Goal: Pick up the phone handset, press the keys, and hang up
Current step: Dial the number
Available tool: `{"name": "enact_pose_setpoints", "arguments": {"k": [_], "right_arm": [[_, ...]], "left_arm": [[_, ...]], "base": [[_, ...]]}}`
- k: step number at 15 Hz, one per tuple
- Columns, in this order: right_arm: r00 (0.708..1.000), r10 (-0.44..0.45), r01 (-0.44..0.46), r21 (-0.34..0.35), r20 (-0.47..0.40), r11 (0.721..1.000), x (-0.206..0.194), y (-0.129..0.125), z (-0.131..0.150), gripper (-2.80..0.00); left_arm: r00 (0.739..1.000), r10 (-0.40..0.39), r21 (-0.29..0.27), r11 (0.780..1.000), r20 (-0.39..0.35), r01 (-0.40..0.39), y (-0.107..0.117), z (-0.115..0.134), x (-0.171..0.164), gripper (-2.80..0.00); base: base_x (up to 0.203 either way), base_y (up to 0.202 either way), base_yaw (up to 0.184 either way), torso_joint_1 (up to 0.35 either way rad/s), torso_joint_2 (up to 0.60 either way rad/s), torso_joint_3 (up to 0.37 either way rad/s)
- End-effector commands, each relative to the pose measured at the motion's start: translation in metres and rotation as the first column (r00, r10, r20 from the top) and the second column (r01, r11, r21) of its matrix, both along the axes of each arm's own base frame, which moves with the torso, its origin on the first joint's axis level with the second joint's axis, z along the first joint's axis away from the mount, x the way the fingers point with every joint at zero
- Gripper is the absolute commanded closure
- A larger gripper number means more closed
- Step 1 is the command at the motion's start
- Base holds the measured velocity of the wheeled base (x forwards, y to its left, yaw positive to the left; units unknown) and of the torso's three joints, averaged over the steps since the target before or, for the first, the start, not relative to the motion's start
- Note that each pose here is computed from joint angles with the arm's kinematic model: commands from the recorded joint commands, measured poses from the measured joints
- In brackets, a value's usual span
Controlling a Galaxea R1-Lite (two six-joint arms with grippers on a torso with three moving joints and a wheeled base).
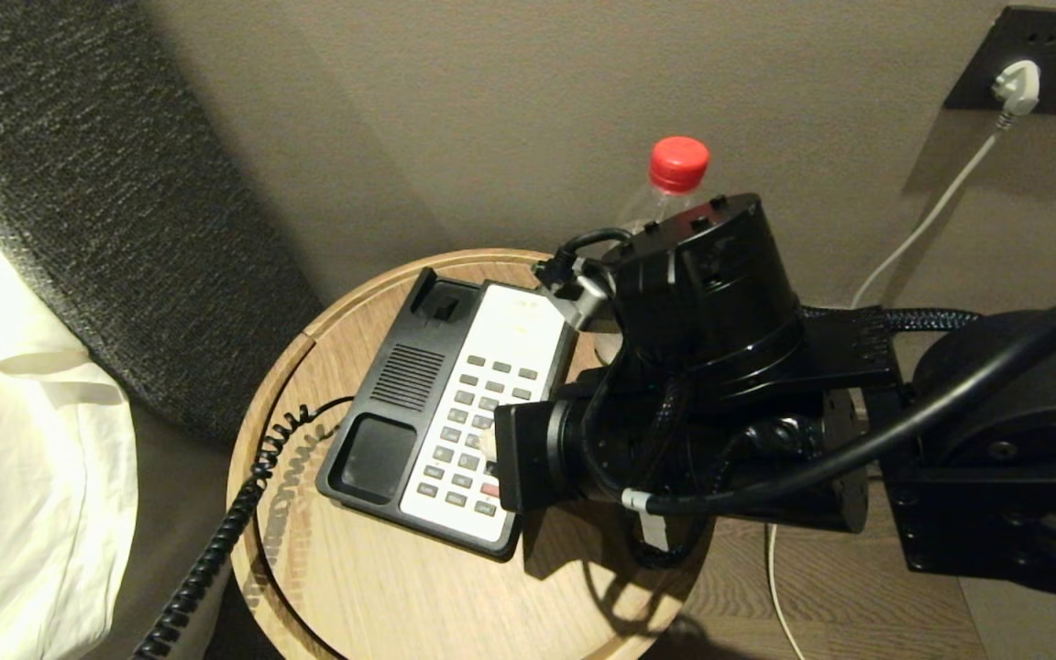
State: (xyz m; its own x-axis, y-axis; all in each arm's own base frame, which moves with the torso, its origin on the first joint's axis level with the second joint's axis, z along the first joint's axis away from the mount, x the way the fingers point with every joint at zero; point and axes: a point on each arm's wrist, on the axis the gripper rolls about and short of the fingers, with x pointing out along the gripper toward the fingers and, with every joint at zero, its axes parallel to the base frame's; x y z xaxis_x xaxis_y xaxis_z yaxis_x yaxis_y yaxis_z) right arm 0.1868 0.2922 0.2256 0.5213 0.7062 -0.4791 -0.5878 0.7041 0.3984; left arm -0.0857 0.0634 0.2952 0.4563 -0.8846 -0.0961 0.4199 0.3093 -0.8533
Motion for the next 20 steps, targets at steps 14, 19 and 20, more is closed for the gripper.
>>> {"name": "enact_pose_setpoints", "arguments": {"k": [14, 19, 20], "right_arm": [[0.999, -0.006, 0.008, -0.043, 0.044, 0.999, 0.0071, -0.0005, -0.0038, 0.0], [0.999, -0.006, 0.009, -0.073, 0.035, 0.997, 0.008, -0.0003, -0.0117, 0.0], [0.999, -0.005, 0.008, -0.079, 0.033, 0.997, 0.0073, -0.0004, -0.0128, 0.0]], "left_arm": [[1.0, -0.003, 0.001, 1.0, -0.009, 0.003, 0.0008, -0.0033, -0.001, 0.0], [1.0, -0.002, 0.001, 1.0, -0.008, 0.002, 0.0007, -0.0034, -0.0008, 0.0], [1.0, -0.004, 0.003, 1.0, -0.011, 0.004, 0.0005, -0.0039, -0.0006, 0.0]], "base": [[0.0, 0.0, 0.0, 0.0, 0.0, 0.0], [0.0, 0.0, 0.0, 0.0, 0.0, 0.0], [0.0, 0.0, 0.0, 0.0, 0.0, 0.0]]}}
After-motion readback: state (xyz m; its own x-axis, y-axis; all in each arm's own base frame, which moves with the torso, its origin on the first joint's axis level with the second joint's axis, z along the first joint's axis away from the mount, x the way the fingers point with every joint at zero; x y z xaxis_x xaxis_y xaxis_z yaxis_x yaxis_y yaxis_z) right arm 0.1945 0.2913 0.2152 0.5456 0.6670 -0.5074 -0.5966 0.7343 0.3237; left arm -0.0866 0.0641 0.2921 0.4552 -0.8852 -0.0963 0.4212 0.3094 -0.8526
